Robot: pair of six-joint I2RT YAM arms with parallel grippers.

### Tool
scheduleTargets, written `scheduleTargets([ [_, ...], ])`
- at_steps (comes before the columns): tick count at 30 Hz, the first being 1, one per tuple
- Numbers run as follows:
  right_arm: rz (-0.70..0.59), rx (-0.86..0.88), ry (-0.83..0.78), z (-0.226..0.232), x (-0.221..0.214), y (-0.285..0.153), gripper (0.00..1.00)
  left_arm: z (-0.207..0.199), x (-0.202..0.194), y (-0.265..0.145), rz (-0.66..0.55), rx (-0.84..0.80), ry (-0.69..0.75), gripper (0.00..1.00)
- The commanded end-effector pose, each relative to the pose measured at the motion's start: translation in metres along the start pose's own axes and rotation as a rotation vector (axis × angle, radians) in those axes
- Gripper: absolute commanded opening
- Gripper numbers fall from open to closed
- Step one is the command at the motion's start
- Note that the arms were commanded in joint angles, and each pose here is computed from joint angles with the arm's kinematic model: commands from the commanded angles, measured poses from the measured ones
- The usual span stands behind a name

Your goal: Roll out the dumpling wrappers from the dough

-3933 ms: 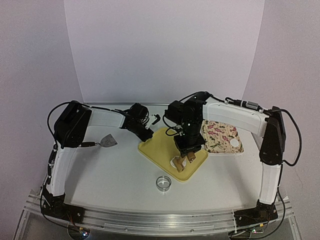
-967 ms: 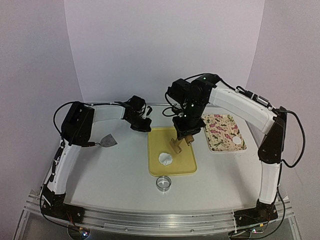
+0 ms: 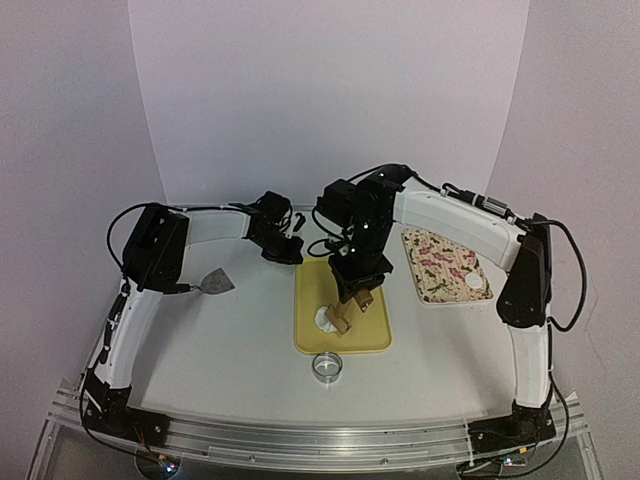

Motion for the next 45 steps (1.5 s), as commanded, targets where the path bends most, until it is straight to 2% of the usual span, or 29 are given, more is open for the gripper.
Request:
scheduleTargets([
  [1, 0.162, -0.106, -0.004, -0.017, -0.030, -0.004, 0.00, 0.001, -0.003, 0.003, 0.018, 0.000, -0.002, 0.00],
  [31, 0.194, -0.125, -0.016, -0.014, -0.027, 0.030, 0.00, -0.006, -0.005, 0.003, 0.018, 0.006, -0.020, 0.00],
  [45, 0.222, -0.190, 0.020, -0.012, -0.022, 0.051, 0.00, -0.009, -0.006, 0.006, 0.017, 0.006, -0.023, 0.00],
])
Point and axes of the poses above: each gripper's point midway between its finger pads, its own y axis out along the fingers, its own z axis along the line the jaws close on, x = y × z, the point moved 6 cm from there along -y, back along the fingers, and after that the axes turned 9 degrees about y, right-handed, at the moved point
